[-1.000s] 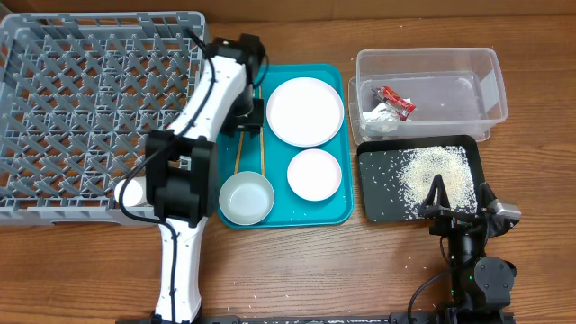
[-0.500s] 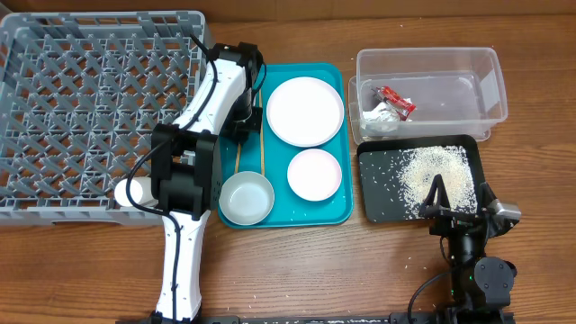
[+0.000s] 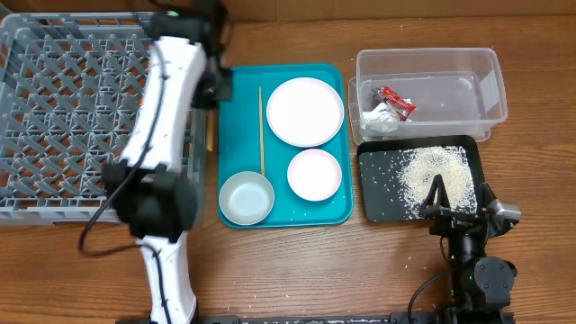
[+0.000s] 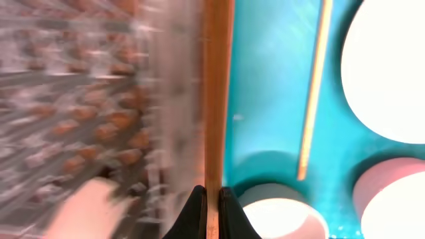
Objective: Sort waste into correct bins and load items into the dishwasher
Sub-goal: 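Place the chopsticks into the dish rack with the left gripper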
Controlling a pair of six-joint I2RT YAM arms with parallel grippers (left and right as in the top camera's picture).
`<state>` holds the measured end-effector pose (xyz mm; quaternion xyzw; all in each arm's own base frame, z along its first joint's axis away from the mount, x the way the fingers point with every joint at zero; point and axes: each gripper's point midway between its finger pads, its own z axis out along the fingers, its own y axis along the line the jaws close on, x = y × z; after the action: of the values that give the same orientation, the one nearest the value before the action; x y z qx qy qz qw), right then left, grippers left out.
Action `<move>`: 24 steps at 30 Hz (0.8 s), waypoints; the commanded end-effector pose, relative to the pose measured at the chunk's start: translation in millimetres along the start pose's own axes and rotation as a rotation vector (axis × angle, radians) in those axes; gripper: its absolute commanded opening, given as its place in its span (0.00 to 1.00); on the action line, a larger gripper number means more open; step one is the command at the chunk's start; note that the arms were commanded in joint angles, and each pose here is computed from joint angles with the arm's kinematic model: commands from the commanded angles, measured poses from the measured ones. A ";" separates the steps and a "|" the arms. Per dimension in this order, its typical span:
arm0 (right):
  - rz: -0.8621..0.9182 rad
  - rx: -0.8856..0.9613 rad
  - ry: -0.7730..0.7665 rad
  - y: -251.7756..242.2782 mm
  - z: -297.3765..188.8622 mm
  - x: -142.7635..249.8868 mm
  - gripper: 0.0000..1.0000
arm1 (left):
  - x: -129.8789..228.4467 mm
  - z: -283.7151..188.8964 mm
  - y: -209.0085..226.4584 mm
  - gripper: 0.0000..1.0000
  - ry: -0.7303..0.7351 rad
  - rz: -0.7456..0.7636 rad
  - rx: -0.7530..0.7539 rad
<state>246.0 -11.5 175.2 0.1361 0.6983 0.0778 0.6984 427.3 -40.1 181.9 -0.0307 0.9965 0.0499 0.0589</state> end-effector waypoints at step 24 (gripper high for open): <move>0.001 0.002 -0.006 -1.3 0.0 1.1 1.00 | -8.5 18.4 42.7 0.37 0.058 -0.048 0.049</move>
<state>246.0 -11.5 175.2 0.1362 0.6983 0.0779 0.6984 423.3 22.5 124.4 -0.0517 0.9962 0.0596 -0.0369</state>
